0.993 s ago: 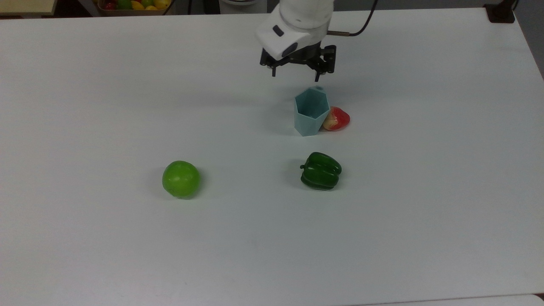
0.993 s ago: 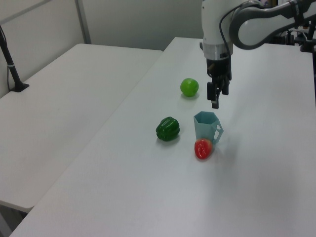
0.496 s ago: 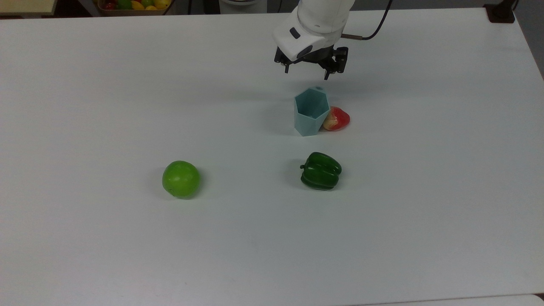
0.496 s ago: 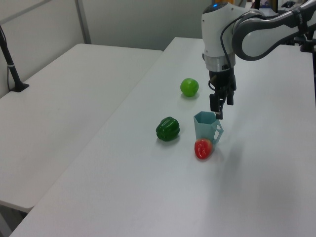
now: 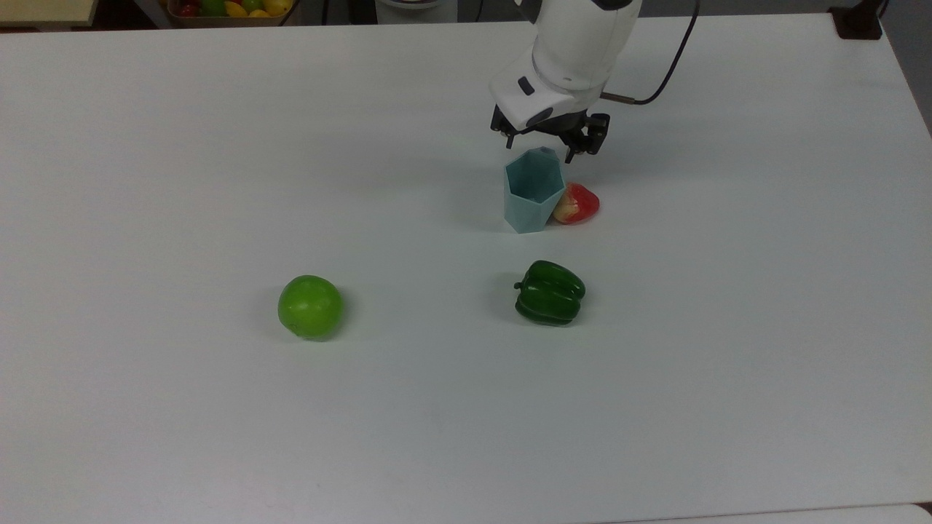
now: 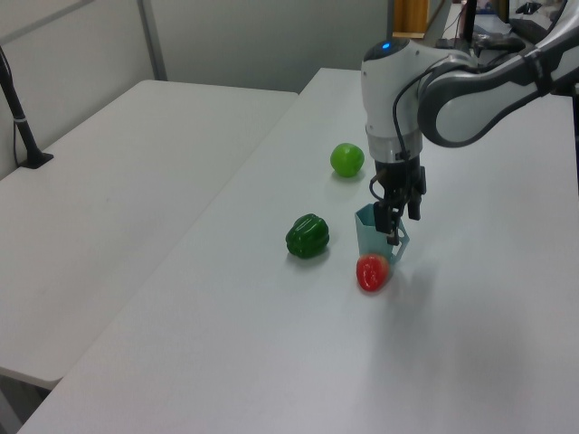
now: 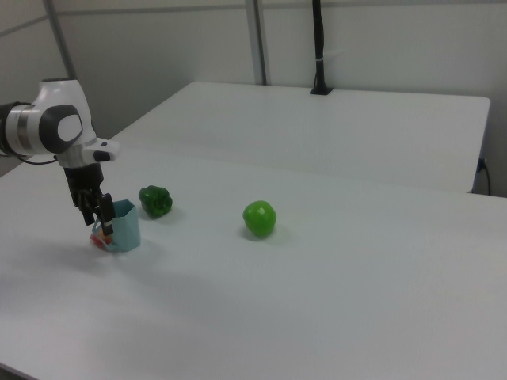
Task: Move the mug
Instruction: 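Lower the open gripper onto the mug rim and close it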
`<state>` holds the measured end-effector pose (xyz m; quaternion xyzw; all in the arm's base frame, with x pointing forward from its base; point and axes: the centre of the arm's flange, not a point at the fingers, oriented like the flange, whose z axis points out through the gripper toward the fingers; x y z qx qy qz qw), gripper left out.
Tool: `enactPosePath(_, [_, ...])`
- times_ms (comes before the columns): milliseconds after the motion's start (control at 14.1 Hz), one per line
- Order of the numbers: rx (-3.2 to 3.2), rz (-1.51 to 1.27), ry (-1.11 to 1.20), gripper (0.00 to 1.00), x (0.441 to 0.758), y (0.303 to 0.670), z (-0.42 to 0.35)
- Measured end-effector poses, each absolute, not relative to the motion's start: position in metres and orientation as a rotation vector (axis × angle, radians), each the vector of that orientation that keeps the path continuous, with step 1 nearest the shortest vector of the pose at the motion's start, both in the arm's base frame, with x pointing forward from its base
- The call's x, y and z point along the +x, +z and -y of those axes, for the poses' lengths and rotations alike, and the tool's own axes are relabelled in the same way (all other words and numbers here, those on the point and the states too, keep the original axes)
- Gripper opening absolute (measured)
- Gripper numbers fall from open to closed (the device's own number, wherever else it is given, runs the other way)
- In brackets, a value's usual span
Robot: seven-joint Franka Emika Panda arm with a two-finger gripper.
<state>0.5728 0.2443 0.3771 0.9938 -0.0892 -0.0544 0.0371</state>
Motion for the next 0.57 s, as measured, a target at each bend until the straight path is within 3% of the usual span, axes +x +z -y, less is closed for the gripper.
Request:
enactPosePath(284, [3.040, 0.274, -0.182, 0.83, 0.573, 0.368, -0.246])
enactPosePath(496, [3.035, 0.275, -0.190, 0.68, 0.573, 0.363, -0.246])
enactPosePath(567, [3.036, 0.276, -0.186, 0.58, 0.573, 0.362, -0.246])
